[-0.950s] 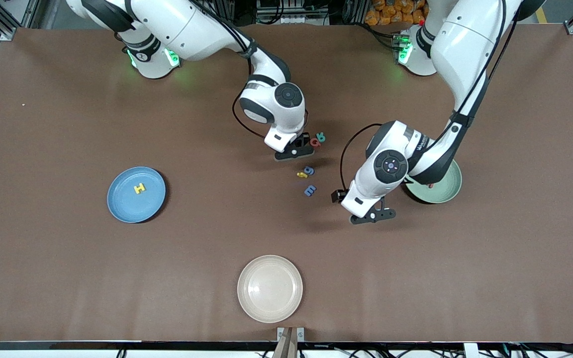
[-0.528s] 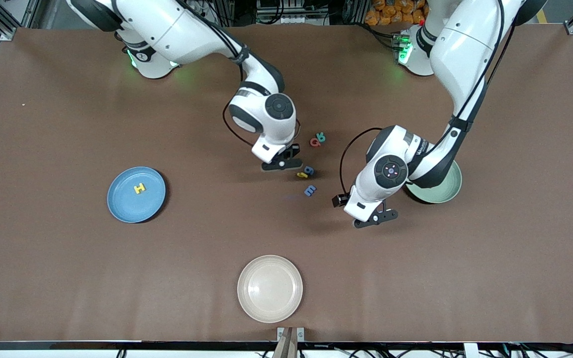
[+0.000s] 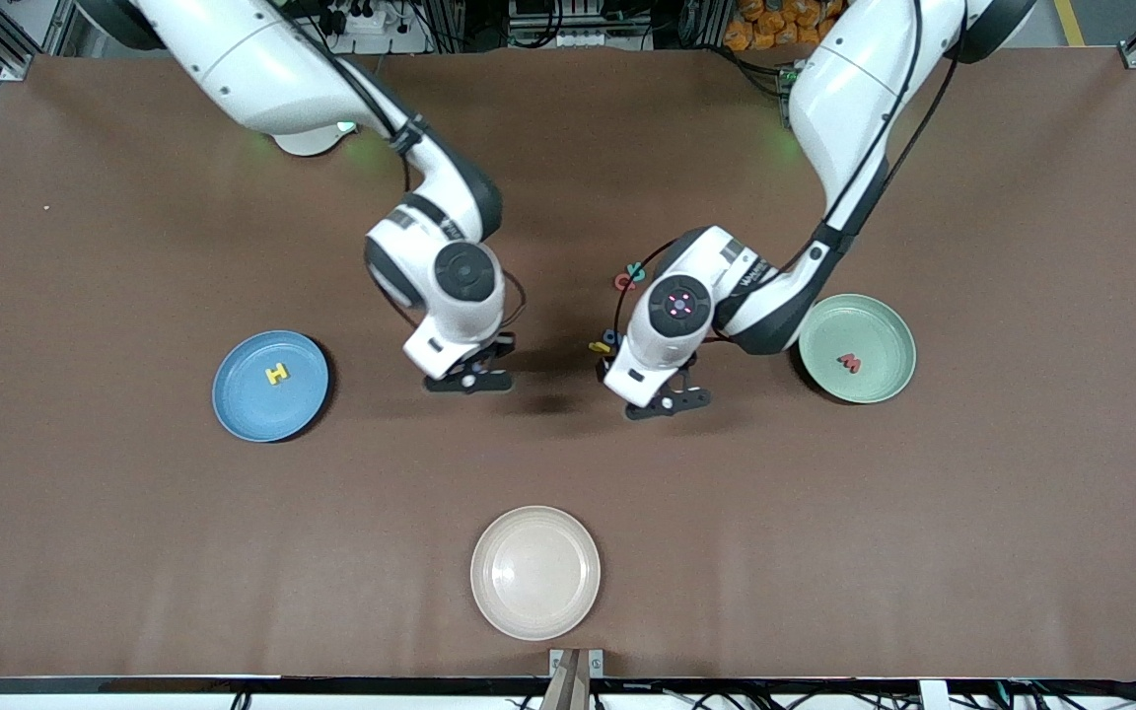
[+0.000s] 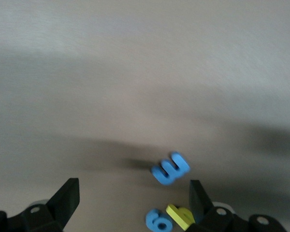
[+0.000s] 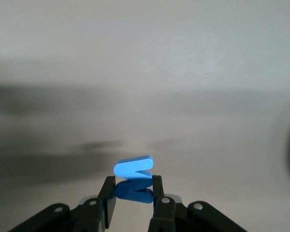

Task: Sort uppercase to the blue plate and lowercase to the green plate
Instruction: 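Place the M on the blue plate while the left gripper lowers to the 6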

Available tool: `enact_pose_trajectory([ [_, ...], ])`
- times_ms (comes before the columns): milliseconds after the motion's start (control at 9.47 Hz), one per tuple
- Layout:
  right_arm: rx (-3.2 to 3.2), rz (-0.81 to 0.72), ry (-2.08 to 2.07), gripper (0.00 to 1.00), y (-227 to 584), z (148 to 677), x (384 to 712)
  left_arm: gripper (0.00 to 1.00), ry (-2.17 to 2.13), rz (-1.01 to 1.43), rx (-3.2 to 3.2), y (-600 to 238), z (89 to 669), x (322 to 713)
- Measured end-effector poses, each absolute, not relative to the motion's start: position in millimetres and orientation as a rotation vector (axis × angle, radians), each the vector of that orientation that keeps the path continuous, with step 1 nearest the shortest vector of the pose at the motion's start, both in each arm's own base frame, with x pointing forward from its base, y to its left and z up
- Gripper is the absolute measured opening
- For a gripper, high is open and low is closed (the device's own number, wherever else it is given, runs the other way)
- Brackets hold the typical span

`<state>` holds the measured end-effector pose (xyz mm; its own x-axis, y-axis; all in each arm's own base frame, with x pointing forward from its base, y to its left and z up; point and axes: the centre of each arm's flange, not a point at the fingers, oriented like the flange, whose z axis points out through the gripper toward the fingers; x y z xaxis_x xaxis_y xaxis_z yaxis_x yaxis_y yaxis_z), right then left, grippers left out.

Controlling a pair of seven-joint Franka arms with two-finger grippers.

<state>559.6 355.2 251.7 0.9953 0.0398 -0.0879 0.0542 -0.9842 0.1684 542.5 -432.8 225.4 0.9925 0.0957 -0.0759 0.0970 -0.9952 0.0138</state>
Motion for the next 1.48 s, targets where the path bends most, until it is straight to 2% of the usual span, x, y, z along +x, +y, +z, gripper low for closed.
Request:
enact_pose_trajectory([
  [211, 2.959, -0.169, 0.067, 0.34, 289, 264, 602, 1.00, -0.011, -0.067, 3.164, -448, 220, 529],
  [422, 2.958, -0.208, 0.077, 0.34, 234, 267, 626, 1.00, -0.077, -0.119, 3.186, -482, 194, 492],
  [739, 2.932, -0.315, 0.072, 0.34, 166, 265, 640, 1.00, -0.136, -0.163, 3.206, -505, 173, 458],
  [1056, 2.927, -0.425, -0.017, 0.34, 73, 255, 650, 1.00, -0.134, -0.179, 3.217, -502, 166, 456],
  [1373, 2.930, -0.464, -0.065, 0.35, 46, 241, 651, 1.00, -0.154, -0.193, 3.229, -497, 164, 458],
  [1479, 2.926, -0.472, -0.075, 0.46, 42, 238, 650, 1.00, -0.162, -0.196, 3.230, -497, 164, 458],
])
